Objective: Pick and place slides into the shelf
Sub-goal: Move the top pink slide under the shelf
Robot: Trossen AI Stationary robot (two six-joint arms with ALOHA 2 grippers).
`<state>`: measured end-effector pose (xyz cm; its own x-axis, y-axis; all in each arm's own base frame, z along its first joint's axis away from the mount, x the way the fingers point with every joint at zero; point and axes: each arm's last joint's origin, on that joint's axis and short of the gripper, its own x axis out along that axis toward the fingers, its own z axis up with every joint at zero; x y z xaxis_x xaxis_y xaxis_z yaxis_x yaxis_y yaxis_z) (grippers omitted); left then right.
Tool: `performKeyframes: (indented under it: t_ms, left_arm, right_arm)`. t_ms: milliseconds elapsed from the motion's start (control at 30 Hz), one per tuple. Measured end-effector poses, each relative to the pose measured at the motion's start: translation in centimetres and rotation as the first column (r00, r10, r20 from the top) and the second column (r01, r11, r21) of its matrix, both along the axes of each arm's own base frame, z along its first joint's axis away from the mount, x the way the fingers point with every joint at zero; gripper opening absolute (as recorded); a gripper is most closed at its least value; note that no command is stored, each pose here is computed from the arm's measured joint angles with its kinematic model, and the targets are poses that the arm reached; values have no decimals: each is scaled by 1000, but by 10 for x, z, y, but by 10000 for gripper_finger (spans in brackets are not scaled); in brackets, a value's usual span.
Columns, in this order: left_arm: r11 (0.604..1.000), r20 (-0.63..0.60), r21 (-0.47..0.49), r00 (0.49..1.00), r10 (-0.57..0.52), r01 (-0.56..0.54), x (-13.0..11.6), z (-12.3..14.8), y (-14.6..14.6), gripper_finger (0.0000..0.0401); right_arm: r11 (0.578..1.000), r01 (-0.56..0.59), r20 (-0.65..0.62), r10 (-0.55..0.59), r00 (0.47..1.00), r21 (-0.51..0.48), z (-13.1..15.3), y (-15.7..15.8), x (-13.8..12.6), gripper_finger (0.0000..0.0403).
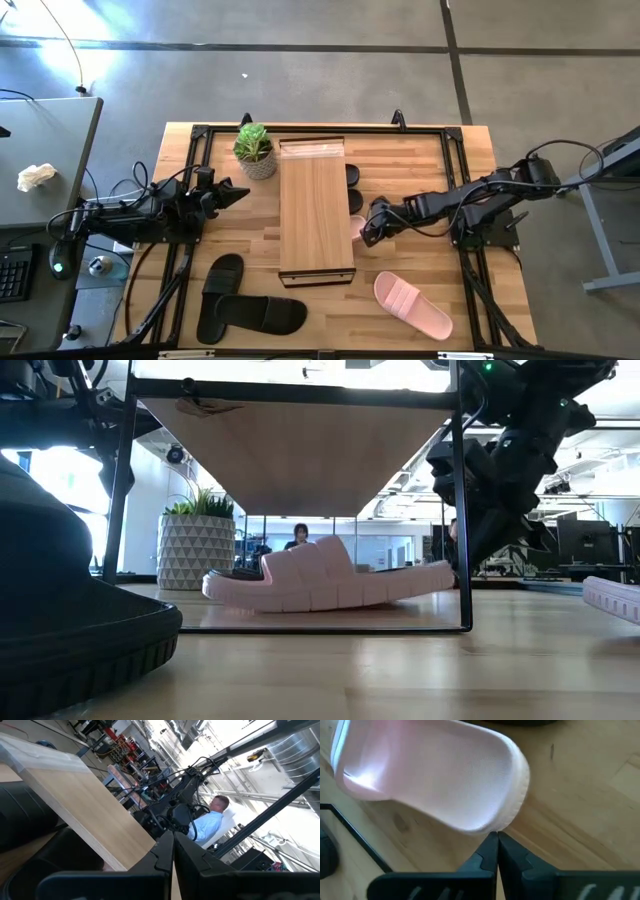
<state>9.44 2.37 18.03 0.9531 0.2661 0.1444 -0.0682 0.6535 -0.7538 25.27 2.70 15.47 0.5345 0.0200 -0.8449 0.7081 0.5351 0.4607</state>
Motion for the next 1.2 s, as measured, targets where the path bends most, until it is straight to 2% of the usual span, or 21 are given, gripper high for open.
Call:
performKeyframes:
  t_ms: [267, 467, 600, 700, 833, 1033, 1200]
  left_arm:
    - [1000, 0, 0, 1000, 1, -1, 0, 0, 0, 3]
    - [1000, 0, 1, 1000, -10, 10, 0, 0, 0, 3]
    - [1000, 0, 2, 1000, -20, 20, 0, 0, -1, 3]
    - [1000, -1, 2, 1000, -21, 21, 0, 0, -1, 3]
    - [1000, 0, 3, 1000, -21, 21, 0, 0, -1, 3]
    - [1000, 2, -5, 1000, -23, 23, 0, 0, -1, 3]
    - [1000, 2, -7, 1000, -23, 23, 0, 0, -1, 3]
  right_arm:
    - [998, -61, 22, 61, 998, 22, -2, 3, 4, 0]
    - [993, -97, 19, 99, 995, -65, 6, 2, 1, 0]
    - [977, -87, -95, 69, 993, -194, 17, -3, -10, 0]
    - [965, -105, -137, 73, 988, -240, 17, -5, -14, 0]
    - [957, -152, -185, 107, 977, -247, 2, -4, -7, 0]
    - [957, -163, -127, 135, 983, -241, -8, 1, 7, 0]
    - [962, -196, -115, 177, 978, -192, -13, 6, 11, 0]
